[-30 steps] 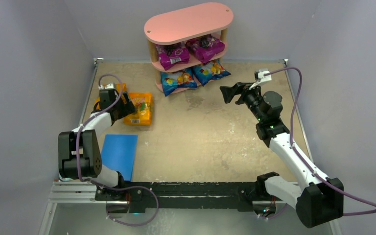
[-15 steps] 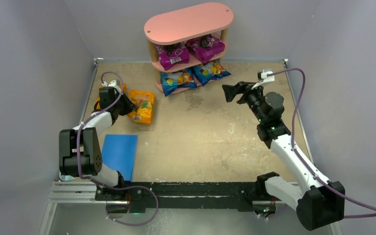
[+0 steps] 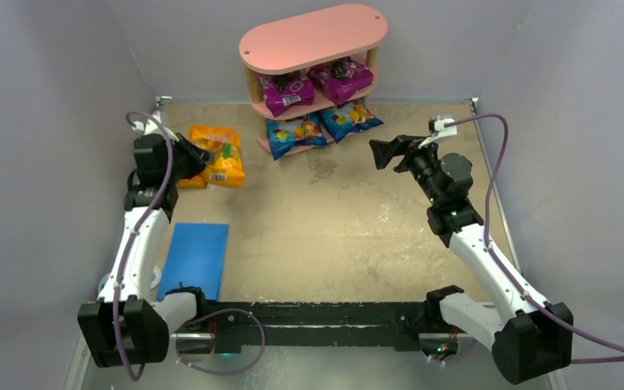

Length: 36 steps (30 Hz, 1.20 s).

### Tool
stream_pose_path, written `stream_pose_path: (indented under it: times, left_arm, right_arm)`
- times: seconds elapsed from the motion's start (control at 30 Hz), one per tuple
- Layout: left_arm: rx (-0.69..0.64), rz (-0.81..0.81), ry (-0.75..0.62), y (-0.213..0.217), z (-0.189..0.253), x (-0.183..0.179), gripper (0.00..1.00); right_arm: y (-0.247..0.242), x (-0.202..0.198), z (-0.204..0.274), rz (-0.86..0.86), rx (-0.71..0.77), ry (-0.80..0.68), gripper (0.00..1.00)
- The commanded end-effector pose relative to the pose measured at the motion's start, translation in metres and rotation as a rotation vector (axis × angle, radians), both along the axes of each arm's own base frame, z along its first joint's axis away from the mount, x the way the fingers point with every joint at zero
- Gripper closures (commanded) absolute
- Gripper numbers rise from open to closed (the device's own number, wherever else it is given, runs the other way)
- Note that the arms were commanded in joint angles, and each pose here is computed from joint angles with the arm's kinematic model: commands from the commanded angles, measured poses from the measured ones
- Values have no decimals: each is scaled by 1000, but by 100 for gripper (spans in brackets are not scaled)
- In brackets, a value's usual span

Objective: Place and organize the candy bags onto the shelf

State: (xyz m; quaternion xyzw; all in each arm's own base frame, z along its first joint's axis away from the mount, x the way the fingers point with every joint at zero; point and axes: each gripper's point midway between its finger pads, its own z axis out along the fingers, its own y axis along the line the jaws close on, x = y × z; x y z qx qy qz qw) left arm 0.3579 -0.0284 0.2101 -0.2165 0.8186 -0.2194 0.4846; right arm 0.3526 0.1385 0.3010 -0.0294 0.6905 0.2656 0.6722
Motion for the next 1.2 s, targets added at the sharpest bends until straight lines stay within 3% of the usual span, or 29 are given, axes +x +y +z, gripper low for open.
stream_pose_path:
  times: [0.0,0.27,0.43,0.67,0.83,1.17]
  left_arm:
    - [-13,71,-391,8,154,9,100]
    - [-140,36,-745,-2,309,14,100]
    - [-239,-54,-814,-27,357,40,100]
    - [-271,-108,-788,-89,366,107,100]
    - [-273,-37,-774,-108,361,148,100]
    - [-307,40,-599,-146,304,195,100]
  right_arm:
    - [-5,-2,14,-28,11,-44,2]
    - [-11,-3,13,-57,11,-47,2]
    - [-13,0,11,-70,11,-37,2]
    - [-18,3,6,-106,10,-29,2]
    - [-19,8,-1,-118,3,-11,2]
    - [-24,11,-6,-151,0,5,2]
